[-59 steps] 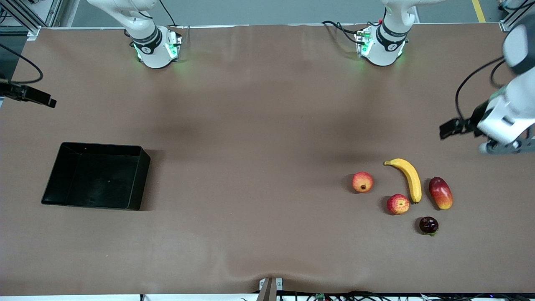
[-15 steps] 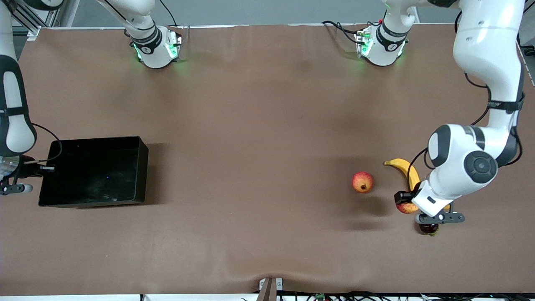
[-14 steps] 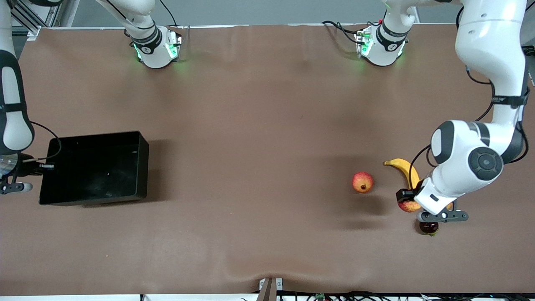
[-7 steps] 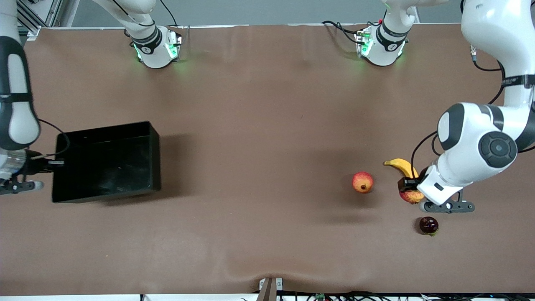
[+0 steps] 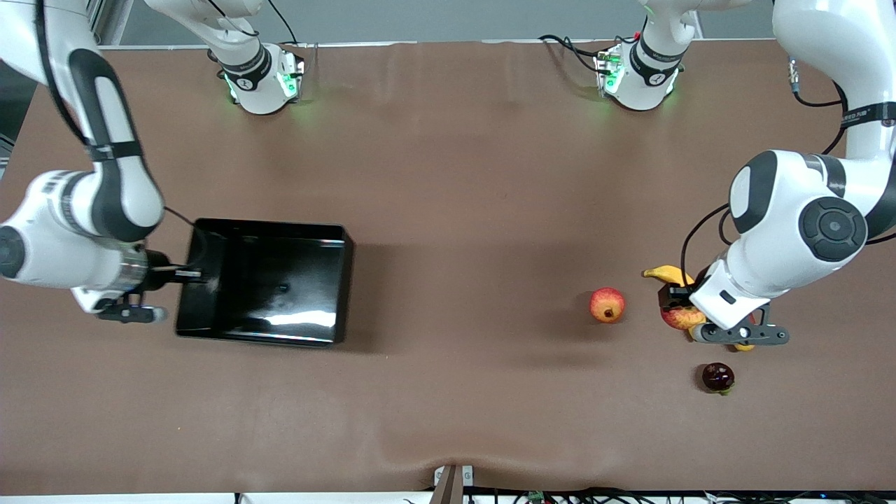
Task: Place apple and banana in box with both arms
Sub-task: 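Lift the apple with the left gripper while the right gripper drags the box, then carry the apple over the box while the right gripper returns to rest, then open the left gripper to drop the apple into the box, then move the left gripper to the yellow banana and grasp it, then carry the banana with the left gripper over the black box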
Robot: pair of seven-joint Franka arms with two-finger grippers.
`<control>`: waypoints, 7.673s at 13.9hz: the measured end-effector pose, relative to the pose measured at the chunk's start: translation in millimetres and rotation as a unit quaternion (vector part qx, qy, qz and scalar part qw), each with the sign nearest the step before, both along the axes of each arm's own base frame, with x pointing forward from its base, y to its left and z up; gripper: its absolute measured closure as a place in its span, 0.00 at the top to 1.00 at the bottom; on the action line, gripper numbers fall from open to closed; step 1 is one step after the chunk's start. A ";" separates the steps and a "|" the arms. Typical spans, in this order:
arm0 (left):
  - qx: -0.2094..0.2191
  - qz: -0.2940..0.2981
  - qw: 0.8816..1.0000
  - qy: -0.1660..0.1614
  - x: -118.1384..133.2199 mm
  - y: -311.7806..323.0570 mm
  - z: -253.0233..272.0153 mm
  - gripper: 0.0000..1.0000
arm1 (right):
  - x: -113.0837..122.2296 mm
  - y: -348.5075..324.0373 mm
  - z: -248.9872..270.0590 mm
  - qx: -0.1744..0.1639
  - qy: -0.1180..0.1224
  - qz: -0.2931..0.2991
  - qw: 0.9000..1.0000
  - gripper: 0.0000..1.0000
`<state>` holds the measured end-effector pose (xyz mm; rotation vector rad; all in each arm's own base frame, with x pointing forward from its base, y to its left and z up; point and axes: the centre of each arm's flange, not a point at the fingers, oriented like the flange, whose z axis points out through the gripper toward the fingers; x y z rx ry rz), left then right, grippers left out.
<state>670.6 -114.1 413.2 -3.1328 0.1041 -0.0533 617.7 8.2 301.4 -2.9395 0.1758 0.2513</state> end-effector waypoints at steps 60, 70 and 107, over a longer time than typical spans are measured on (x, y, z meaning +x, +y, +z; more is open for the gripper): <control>-0.020 0.109 0.994 -0.001 -113.5 -283.3 -73.9 1.00 | -90.6 -38.7 343.6 -0.050 -0.054 -0.009 0.997 1.00; 0.031 0.242 0.969 0.028 -15.5 6.5 -85.9 1.00 | -78.4 -32.0 340.9 -0.069 -0.058 0.075 0.993 1.00; 0.001 0.037 0.999 -0.007 -131.5 -269.3 -34.8 0.38 | -73.9 -4.0 333.0 -0.078 -0.047 0.044 0.995 1.00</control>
